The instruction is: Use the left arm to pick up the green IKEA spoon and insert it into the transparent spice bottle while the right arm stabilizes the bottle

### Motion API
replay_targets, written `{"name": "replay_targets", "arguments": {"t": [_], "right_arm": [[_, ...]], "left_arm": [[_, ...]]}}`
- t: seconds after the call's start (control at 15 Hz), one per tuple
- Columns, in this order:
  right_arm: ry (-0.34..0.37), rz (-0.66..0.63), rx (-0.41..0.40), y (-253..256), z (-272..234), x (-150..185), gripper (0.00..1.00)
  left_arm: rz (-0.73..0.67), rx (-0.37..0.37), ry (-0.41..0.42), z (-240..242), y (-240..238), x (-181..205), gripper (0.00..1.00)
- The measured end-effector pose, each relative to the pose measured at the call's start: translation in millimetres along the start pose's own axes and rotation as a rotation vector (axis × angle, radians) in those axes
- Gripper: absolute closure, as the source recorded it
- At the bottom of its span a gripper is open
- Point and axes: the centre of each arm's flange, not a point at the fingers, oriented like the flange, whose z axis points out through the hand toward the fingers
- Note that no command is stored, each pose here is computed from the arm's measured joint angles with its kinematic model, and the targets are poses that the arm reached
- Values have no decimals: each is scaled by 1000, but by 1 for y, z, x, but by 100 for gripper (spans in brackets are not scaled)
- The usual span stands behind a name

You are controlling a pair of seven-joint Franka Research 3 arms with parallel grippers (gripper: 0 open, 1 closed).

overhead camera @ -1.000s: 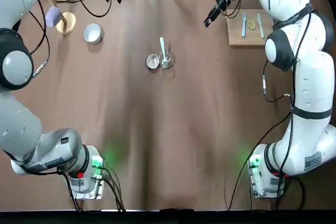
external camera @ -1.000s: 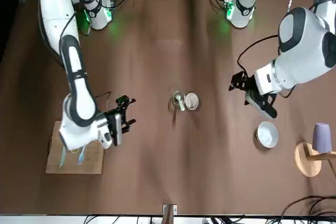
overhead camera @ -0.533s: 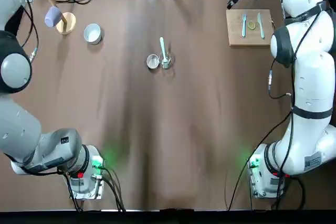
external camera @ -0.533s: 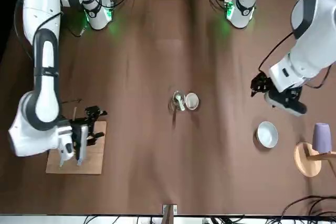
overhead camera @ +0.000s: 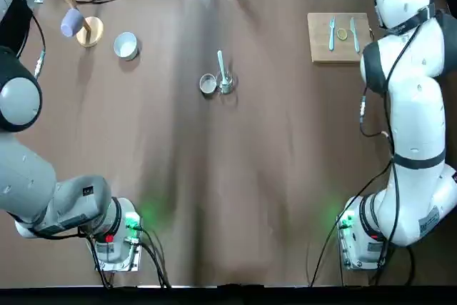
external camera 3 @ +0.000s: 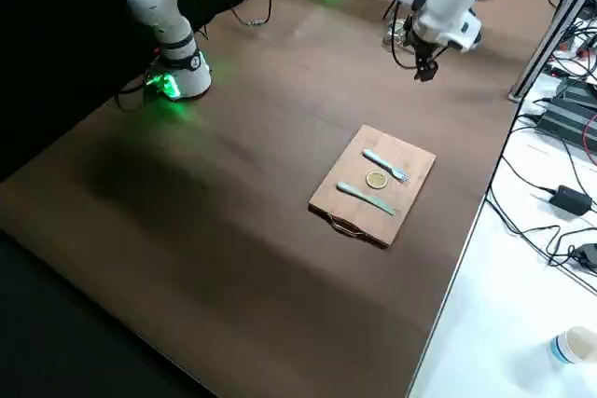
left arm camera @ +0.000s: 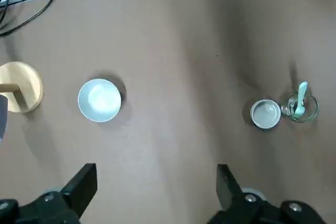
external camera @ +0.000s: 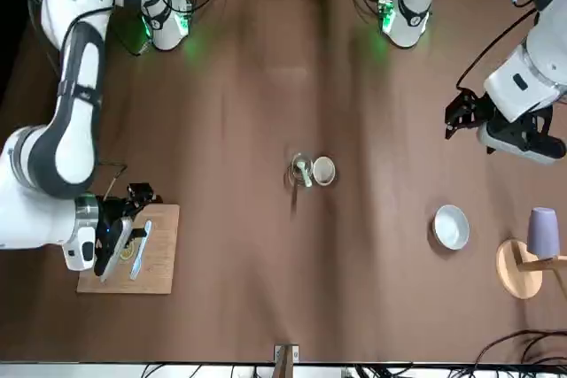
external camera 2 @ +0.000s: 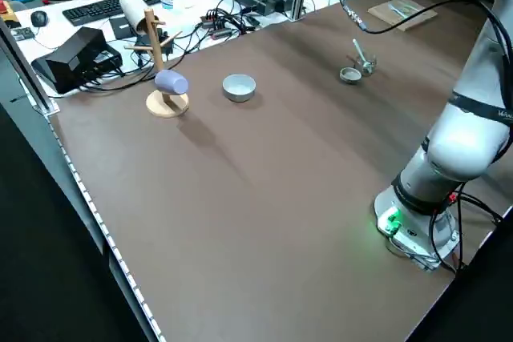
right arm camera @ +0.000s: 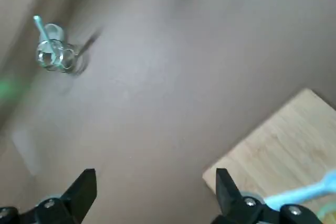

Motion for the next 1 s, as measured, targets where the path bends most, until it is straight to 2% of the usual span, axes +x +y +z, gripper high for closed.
{"name": "replay_targets", "arguments": {"t": [0.07,0.33,0.67,0.87,1.0], "right_arm": [[-45,107,-67,-22,-18,3,0],[-87,318,-143,-47,-56,-9,0],[-109,417,-182,-40,-79,-31,0],[-186,471,-210,-38,-91,-52,0],[-202,488,-213,-38,-95,-58,0]], "left_arm": [[-32,4,-11,-5,2,-5,0],[-91,8,-32,-6,-4,-10,0],[-129,13,-35,-5,-25,-12,0],[-164,16,-36,-5,-43,-15,0],[-172,15,-38,-4,-45,-15,0]]}}
